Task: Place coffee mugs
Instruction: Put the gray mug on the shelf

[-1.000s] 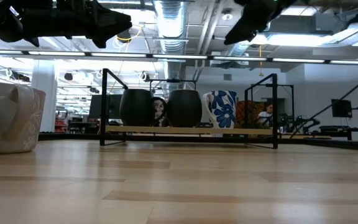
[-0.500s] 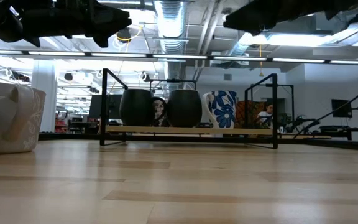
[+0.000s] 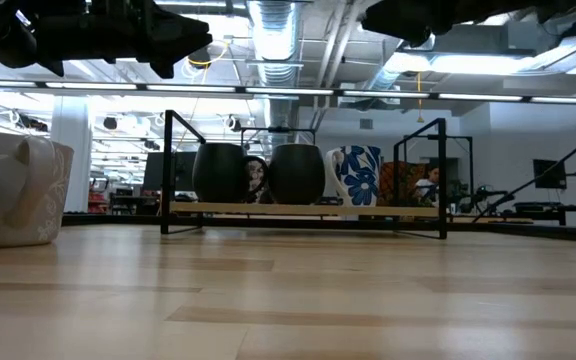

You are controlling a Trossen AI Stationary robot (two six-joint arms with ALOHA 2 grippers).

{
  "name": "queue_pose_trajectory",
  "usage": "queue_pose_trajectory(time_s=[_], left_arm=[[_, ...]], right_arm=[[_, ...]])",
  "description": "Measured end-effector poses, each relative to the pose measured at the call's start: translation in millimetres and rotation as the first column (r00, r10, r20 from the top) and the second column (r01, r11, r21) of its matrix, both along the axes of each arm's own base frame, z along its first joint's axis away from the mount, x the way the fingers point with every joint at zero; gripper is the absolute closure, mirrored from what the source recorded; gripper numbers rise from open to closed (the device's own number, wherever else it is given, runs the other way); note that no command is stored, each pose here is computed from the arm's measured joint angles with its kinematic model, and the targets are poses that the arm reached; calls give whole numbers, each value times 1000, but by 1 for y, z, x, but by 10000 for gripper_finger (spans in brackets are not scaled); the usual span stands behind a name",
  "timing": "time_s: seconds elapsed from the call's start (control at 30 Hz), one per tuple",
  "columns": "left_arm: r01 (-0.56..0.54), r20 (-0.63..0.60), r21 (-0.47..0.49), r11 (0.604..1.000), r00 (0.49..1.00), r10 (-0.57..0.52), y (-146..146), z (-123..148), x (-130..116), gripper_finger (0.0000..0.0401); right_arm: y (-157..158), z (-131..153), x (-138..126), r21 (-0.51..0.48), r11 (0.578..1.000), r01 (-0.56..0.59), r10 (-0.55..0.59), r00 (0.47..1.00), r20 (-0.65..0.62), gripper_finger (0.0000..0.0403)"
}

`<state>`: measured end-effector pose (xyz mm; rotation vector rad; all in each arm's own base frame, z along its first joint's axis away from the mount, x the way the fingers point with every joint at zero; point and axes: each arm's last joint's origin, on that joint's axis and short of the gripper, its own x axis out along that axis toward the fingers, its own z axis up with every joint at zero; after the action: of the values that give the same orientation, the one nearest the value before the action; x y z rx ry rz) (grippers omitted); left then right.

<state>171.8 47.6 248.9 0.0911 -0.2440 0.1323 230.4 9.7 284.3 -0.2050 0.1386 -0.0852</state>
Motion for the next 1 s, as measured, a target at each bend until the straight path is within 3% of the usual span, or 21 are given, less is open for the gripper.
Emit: queue_pose_trajectory(time_s=[0.53, 0.67, 0.77, 0.87, 1.0], left_arm=[[1, -1, -3, 1000, 1000, -1, 0, 0, 0, 273], [108, -74, -12, 994, 991, -108, -7, 7, 7, 273], [138, -301, 5, 990, 945, -131, -19, 16, 18, 273], [89, -543, 5, 996, 837, -72, -31, 26, 19, 273], [123, -683, -72, 990, 717, -139, -48, 38, 14, 273]], right_arm=[[0, 0, 0, 0, 1000, 1, -1, 1000, -3, 209], [0, 0, 0, 0, 1000, 0, 0, 1000, -4, 209], [0, 0, 0, -1, 1000, 0, 0, 1000, -4, 209], [0, 0, 0, -1, 1000, 0, 0, 1000, -4, 209], [0, 0, 0, -2, 1000, 0, 0, 1000, -4, 209]])
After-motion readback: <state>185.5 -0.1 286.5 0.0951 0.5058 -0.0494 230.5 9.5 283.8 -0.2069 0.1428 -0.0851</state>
